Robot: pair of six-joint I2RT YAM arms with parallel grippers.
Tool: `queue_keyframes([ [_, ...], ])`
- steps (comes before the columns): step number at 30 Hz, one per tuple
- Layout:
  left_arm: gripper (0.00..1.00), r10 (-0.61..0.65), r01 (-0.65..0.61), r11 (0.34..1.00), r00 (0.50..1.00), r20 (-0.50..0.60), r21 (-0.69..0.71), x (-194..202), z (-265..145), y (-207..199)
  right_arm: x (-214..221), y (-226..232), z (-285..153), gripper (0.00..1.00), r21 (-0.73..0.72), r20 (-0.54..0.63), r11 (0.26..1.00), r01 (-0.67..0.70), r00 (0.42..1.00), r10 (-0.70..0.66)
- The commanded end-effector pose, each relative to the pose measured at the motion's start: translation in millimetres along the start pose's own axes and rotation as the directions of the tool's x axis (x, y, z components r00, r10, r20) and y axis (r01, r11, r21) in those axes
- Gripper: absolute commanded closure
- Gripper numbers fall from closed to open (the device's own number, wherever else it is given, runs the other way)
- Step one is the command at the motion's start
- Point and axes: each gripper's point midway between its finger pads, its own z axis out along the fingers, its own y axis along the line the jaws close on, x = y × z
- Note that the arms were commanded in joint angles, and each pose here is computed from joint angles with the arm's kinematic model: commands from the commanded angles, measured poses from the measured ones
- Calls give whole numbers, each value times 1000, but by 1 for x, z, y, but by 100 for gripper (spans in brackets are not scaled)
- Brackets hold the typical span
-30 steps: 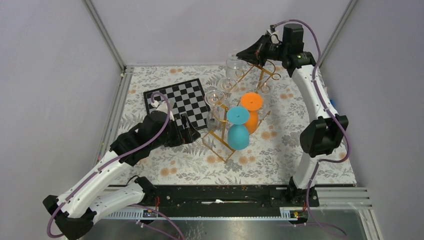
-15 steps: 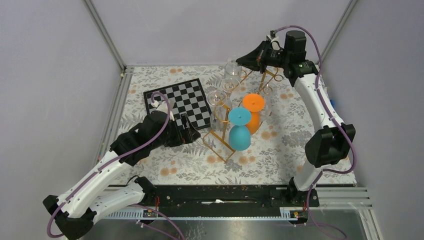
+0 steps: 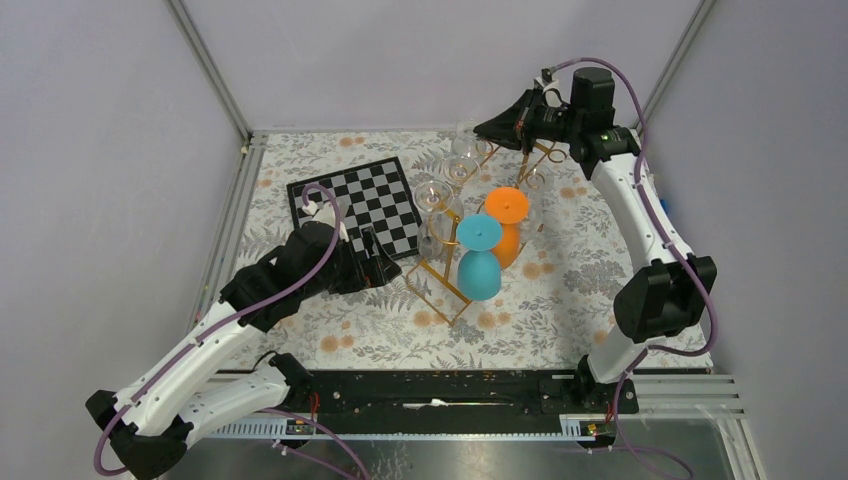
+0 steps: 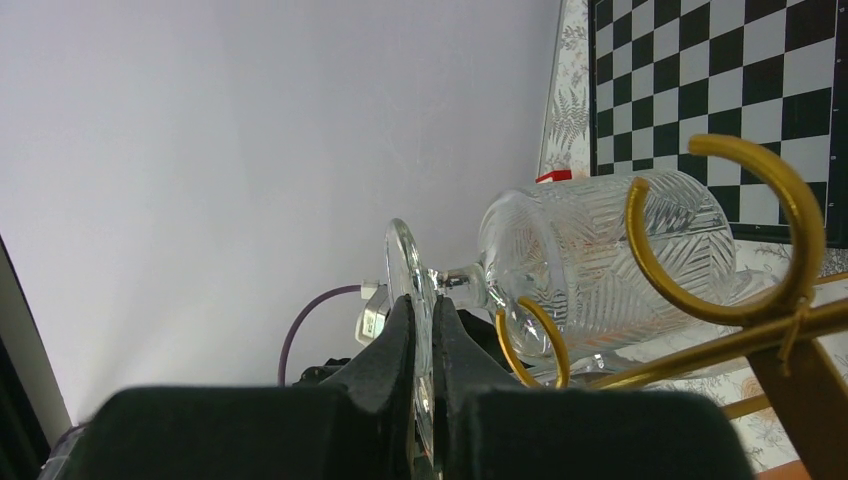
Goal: Place the wine glass upside down on the wine glass rack
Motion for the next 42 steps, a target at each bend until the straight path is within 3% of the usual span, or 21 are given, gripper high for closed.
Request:
queue_keyframes([
  [1, 2, -12, 10, 998, 999, 42, 61, -14, -4, -16, 21, 42, -20, 100, -90, -7, 988, 129, 991, -130],
  [13, 2, -38, 31, 993, 998, 56, 116, -21, -9, -31, 21, 24, -22, 100, -46, 14, 989, 138, 990, -138],
  [21, 2, -70, 56, 978, 996, 62, 203, -29, -12, -53, 4, 18, -28, 100, -95, 75, 991, 93, 993, -86],
  [42, 2, -77, 66, 977, 996, 46, 204, -24, -11, -51, -16, 16, -22, 100, -104, 120, 993, 63, 992, -51],
])
